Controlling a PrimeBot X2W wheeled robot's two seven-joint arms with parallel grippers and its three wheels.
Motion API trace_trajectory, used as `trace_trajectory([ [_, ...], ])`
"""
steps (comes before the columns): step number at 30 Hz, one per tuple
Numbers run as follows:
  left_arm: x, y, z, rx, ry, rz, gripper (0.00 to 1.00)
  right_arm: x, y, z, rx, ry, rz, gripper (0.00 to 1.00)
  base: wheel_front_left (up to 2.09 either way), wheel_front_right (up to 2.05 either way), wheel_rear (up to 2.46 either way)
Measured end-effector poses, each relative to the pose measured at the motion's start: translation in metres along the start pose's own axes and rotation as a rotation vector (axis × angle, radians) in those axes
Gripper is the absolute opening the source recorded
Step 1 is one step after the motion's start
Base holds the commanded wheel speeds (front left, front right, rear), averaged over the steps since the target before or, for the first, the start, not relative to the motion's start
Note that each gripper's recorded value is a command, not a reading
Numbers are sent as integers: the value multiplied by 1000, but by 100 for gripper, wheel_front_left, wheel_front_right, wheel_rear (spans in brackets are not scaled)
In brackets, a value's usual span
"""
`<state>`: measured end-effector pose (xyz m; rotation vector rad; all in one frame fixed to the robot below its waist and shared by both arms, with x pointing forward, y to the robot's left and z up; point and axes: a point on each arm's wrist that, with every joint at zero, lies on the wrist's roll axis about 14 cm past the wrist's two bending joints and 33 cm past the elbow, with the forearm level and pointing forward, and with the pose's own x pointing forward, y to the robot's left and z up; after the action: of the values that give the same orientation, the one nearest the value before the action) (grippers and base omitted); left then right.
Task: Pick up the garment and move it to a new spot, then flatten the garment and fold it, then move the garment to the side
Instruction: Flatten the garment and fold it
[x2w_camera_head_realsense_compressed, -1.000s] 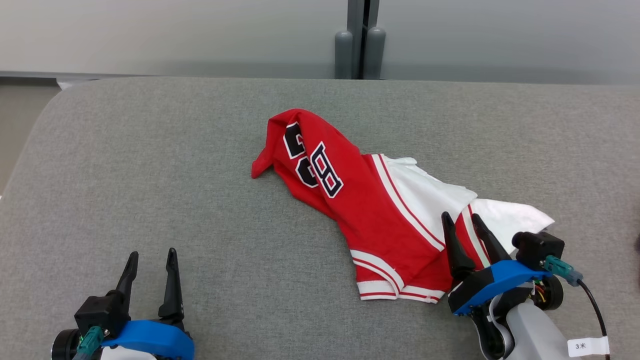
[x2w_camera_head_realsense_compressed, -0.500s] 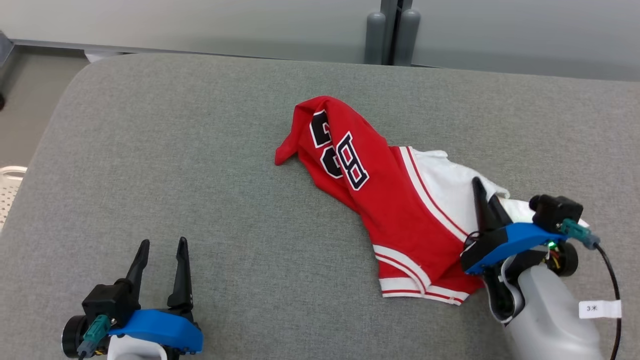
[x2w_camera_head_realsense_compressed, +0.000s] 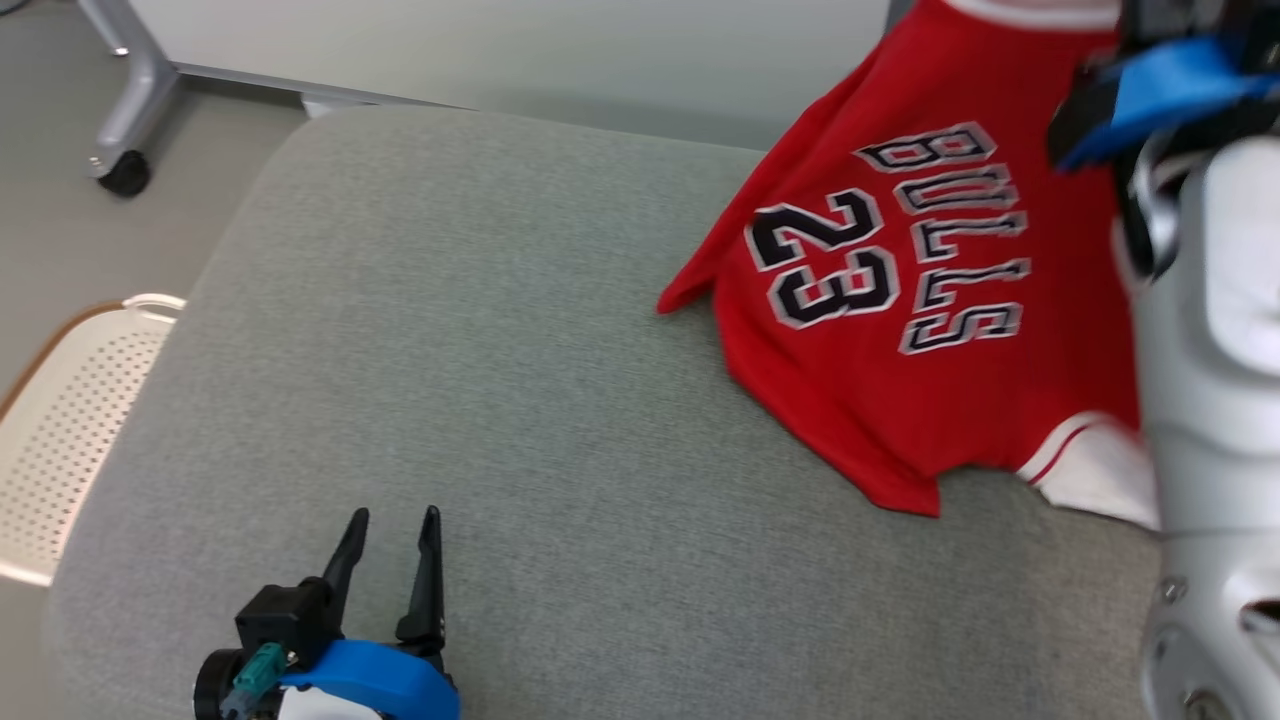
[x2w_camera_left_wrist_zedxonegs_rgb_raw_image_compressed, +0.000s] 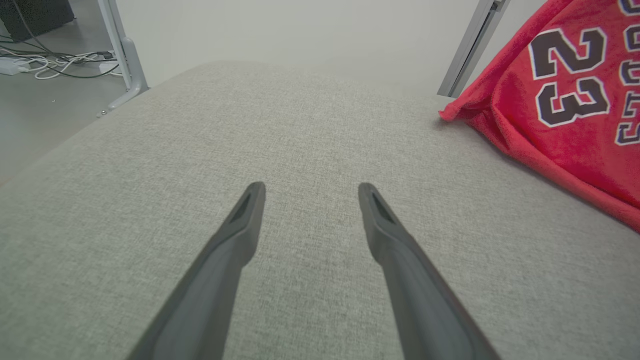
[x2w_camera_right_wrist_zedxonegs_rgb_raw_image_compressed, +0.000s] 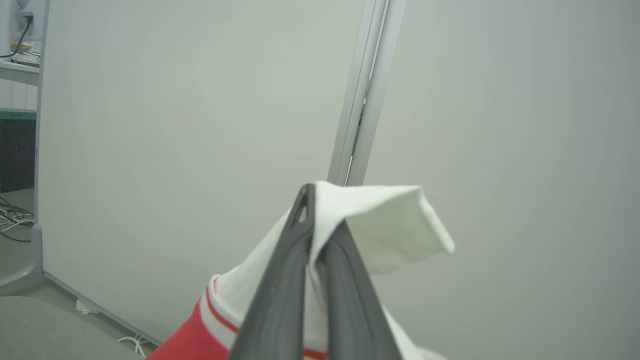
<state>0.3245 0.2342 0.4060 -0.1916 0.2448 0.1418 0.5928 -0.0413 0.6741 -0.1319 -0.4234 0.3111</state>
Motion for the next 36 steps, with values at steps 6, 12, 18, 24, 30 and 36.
trace_trajectory([
  [6,-19,2,1,-21,-21,20,100,44,7,100,-229,-209,62,0,0,0,0],
  [12,-29,5,-6,-40,-10,39,100,47,11,135,-247,-286,84,0,0,0,0],
  [18,-14,-14,-11,-28,16,-23,100,0,-7,75,-187,-188,58,0,0,0,0],
  [24,1,-40,-12,-14,27,-110,100,-111,-53,-32,-112,94,-65,0,0,0,0],
  [30,11,-57,-15,5,41,-175,100,-239,-81,-95,-57,360,-230,0,0,0,0],
  [36,20,-75,-17,22,52,-235,100,-302,-74,-114,-72,500,-249,15,0,0,0],
])
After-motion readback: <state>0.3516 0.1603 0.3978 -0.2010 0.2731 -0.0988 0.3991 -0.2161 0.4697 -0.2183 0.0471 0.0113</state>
